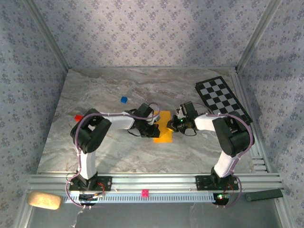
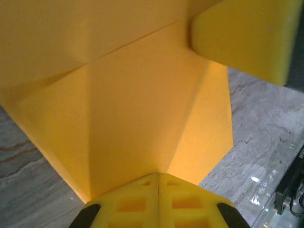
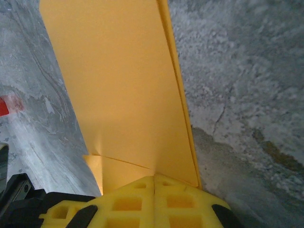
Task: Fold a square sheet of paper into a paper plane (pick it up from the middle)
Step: Fold the triangle a second time at the center of the table.
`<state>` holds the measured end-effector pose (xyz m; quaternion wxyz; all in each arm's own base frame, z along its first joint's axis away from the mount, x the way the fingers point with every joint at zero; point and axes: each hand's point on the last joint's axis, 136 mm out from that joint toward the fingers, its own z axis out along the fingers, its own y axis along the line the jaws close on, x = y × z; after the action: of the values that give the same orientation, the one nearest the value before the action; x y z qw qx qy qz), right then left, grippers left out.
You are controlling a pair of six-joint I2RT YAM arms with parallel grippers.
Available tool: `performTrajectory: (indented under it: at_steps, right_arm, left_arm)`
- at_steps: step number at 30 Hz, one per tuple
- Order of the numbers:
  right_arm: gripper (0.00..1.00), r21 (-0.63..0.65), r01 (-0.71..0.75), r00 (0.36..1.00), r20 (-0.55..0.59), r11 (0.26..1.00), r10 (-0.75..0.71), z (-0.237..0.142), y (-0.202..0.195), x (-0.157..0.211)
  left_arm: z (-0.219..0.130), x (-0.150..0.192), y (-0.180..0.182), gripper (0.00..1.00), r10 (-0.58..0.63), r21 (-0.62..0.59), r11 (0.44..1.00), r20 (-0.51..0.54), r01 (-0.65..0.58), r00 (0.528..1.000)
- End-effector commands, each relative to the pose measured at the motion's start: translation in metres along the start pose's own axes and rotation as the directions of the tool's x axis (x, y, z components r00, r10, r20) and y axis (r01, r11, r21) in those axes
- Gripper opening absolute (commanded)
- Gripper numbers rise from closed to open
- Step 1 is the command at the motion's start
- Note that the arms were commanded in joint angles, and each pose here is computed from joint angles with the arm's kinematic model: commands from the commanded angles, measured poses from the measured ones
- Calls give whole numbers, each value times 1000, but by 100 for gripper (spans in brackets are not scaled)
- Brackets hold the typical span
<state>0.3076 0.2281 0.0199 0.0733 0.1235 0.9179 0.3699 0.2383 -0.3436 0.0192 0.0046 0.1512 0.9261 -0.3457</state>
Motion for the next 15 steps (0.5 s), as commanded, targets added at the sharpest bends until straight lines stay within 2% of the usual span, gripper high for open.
performTrajectory:
  at_steps: [1,4,10,15]
  right_arm:
    - [4,26,24,1000,19,999,-25,-7,2,-4]
    - [5,-18,55,998,34,998,-54,-10,19,-4]
    - [6,-65,99,995,-5,993,-100,-2,36,19]
    - [5,2,54,997,-51,999,-54,13,11,37]
  left_arm:
    - [6,21,19,0,-32,-39,999,-50,30,998]
    - [7,24,24,0,-51,-50,998,-45,48,998]
    - [5,23,26,0,-55,-59,997,-24,54,998]
    - [3,21,27,0,-51,-71,996,-10,50,999]
